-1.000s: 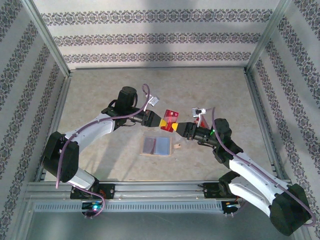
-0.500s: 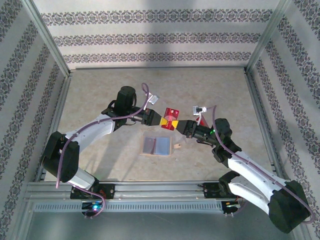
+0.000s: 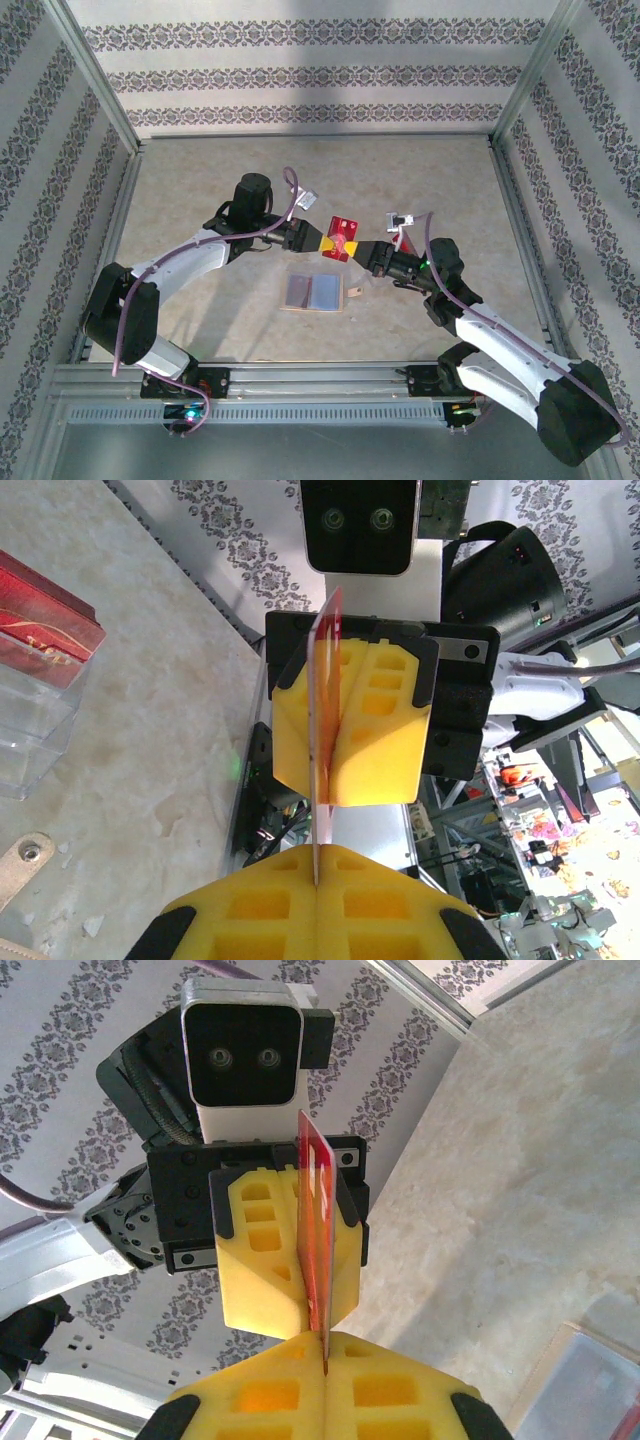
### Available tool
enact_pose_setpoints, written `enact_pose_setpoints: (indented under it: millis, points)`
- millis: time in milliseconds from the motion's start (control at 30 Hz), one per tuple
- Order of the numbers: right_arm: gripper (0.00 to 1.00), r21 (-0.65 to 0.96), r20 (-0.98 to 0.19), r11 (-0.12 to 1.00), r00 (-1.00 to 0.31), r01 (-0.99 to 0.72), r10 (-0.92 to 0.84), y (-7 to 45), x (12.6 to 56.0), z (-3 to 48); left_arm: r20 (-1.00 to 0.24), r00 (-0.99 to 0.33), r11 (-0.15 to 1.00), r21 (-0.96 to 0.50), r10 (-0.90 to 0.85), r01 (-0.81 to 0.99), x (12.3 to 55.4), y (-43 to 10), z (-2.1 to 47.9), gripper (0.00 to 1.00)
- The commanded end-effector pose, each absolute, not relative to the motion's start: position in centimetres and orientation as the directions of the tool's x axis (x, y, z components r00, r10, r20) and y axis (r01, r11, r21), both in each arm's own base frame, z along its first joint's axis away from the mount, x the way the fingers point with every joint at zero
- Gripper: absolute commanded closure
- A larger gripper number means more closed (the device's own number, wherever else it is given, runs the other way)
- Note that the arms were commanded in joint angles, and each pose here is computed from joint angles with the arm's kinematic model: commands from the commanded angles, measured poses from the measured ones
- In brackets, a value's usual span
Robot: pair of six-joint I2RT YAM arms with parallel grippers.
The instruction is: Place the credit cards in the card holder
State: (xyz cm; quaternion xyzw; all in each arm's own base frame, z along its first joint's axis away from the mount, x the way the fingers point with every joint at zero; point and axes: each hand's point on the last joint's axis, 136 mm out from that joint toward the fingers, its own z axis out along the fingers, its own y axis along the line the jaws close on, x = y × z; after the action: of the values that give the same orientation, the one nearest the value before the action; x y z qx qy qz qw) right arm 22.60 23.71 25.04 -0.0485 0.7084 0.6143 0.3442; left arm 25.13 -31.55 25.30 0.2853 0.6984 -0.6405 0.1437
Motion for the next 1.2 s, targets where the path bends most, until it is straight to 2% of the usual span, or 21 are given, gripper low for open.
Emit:
enact_pose_setpoints:
  millis: [0, 100, 167, 200, 267, 333, 433, 500, 567, 600, 667, 700, 800, 933, 1033, 1100, 1167]
  points:
    - [0.94, 0.825, -0.564, 0.253, -0.721, -0.505, 0.402, 23.0, 23.4, 25.5, -0.600, -0.770, -0.012, -0.790, 0.215, 0.613, 24.6, -31.3, 25.7, 1.00]
    - [0.91, 0.832, -0.555, 0.246, -0.728, -0.497, 0.403, 23.1, 23.6, 25.6, -0.600, -0.770, -0.011, -0.790, 0.219, 0.613, 24.6, -31.3, 25.8, 1.00]
    - [0.99, 0.832, -0.555, 0.236, -0.729, -0.503, 0.401, 23.2, 23.5, 25.9, -0.593, -0.775, -0.007, -0.795, 0.218, 0.607, 24.6, -31.3, 25.8, 1.00]
    - [1.00, 0.830, -0.557, 0.239, -0.726, -0.504, 0.403, 23.1, 23.5, 25.9, -0.594, -0.775, -0.007, -0.795, 0.217, 0.607, 24.7, -31.3, 25.7, 0.96]
    - [1.00, 0.832, -0.555, 0.263, -0.727, -0.489, 0.404, 22.9, 23.8, 25.3, -0.603, -0.768, -0.003, -0.787, 0.217, 0.617, 24.6, -31.2, 25.6, 0.73]
    - [1.00, 0.840, -0.542, 0.281, -0.735, -0.464, 0.406, 22.5, 24.0, 24.5, -0.608, -0.763, 0.009, -0.781, 0.218, 0.625, 24.6, -30.8, 25.7, 0.63]
    - [1.00, 0.846, -0.529, 0.316, -0.752, -0.430, 0.392, 22.3, 23.9, 23.1, -0.607, -0.769, 0.050, -0.777, 0.200, 0.627, 25.6, -29.5, 25.8, 0.55]
    - [1.00, 0.846, -0.520, 0.347, -0.768, -0.405, 0.373, 22.2, 23.8, 21.9, -0.617, -0.765, 0.127, -0.757, 0.187, 0.641, 26.5, -28.2, 25.2, 0.52]
    - [1.00, 0.853, -0.495, 0.371, -0.791, -0.366, 0.358, 22.2, 23.7, 20.6, -0.625, -0.754, 0.253, -0.711, 0.201, 0.656, 27.4, -26.6, 24.0, 0.52]
    - [1.00, 0.856, -0.486, 0.375, -0.800, -0.356, 0.351, 22.3, 23.5, 20.2, -0.624, -0.750, 0.314, -0.682, 0.220, 0.660, 27.6, -25.8, 23.4, 0.53]
    - [1.00, 0.859, -0.463, 0.400, -0.819, -0.319, 0.339, 22.4, 23.3, 19.0, -0.624, -0.724, 0.401, -0.607, 0.293, 0.686, 27.3, -24.3, 22.3, 0.60]
    - [1.00, 0.858, -0.449, 0.420, -0.829, -0.296, 0.333, 22.4, 23.2, 18.2, -0.616, -0.712, 0.426, -0.574, 0.338, 0.699, 26.8, -23.7, 21.7, 0.69]
    - [1.00, 0.854, -0.407, 0.463, -0.858, -0.237, 0.312, 22.6, 23.0, 16.4, -0.566, -0.699, 0.482, -0.509, 0.437, 0.714, 25.9, -22.1, 19.6, 0.85]
    - [1.00, 0.865, -0.344, 0.473, -0.884, -0.168, 0.315, 23.4, 22.8, 14.8, -0.515, -0.712, 0.579, -0.425, 0.476, 0.695, 26.3, -20.3, 16.5, 0.99]
    - [1.00, 0.876, -0.295, 0.459, -0.919, -0.149, 0.264, 25.1, 22.0, 14.4, -0.492, -0.718, 0.617, -0.386, 0.492, 0.686, 26.8, -19.6, 14.3, 1.00]
    - [1.00, 0.849, -0.219, 0.524, -0.947, -0.066, 0.235, 25.1, 21.5, 12.4, -0.457, -0.736, 0.625, -0.399, 0.499, 0.671, 26.8, -19.6, 13.0, 1.00]
    - [1.00, 0.851, -0.203, 0.523, -0.953, -0.057, 0.226, 25.5, 21.1, 12.0, -0.422, -0.745, 0.626, -0.409, 0.516, 0.664, 26.7, -19.8, 12.0, 1.00]
